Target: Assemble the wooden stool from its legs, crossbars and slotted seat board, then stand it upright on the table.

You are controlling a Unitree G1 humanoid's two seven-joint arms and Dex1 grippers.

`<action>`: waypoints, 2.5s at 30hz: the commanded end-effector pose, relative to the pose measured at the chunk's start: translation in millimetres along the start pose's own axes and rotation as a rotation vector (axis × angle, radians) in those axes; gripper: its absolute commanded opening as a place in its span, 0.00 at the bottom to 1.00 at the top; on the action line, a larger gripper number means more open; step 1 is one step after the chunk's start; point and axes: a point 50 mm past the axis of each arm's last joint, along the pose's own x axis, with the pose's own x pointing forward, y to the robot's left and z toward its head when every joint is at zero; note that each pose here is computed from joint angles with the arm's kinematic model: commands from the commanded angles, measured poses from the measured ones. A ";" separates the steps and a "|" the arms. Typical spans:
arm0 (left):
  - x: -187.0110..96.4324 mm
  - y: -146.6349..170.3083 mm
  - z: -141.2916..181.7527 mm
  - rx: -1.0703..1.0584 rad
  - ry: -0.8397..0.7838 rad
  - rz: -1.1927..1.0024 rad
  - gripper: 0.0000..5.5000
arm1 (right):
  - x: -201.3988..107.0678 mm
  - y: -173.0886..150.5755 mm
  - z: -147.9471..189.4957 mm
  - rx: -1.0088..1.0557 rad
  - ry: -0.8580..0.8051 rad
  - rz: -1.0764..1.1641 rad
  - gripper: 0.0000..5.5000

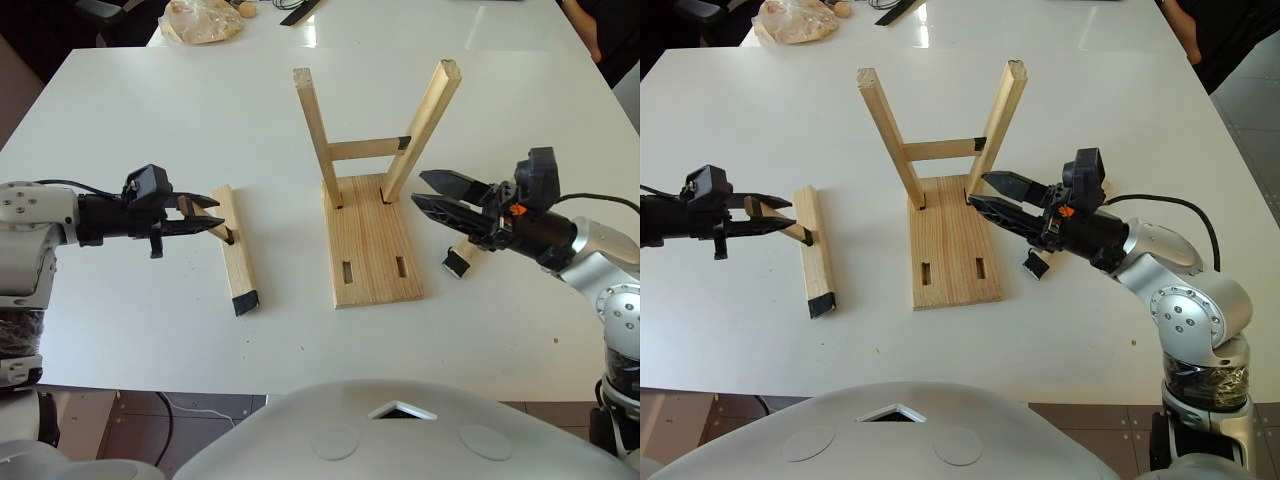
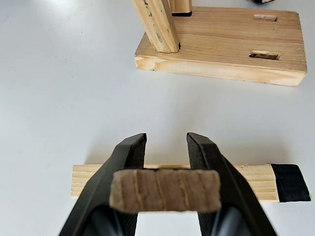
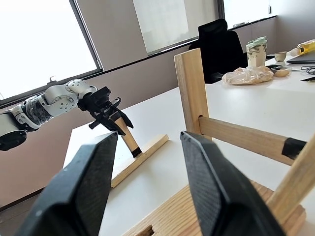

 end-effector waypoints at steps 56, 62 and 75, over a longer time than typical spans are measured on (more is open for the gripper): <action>32.9 -34.4 -27.9 -0.425 -0.427 0.171 0.57 | 5.1 -16.3 -3.2 -0.063 0.135 0.044 0.43; -0.8 -21.0 20.9 -0.345 -0.581 0.189 0.57 | 4.3 -12.5 -6.1 -0.058 0.126 0.040 0.43; -17.8 -12.6 78.3 -0.298 -0.765 0.162 0.57 | 5.4 -9.5 -7.3 -0.063 0.111 0.030 0.43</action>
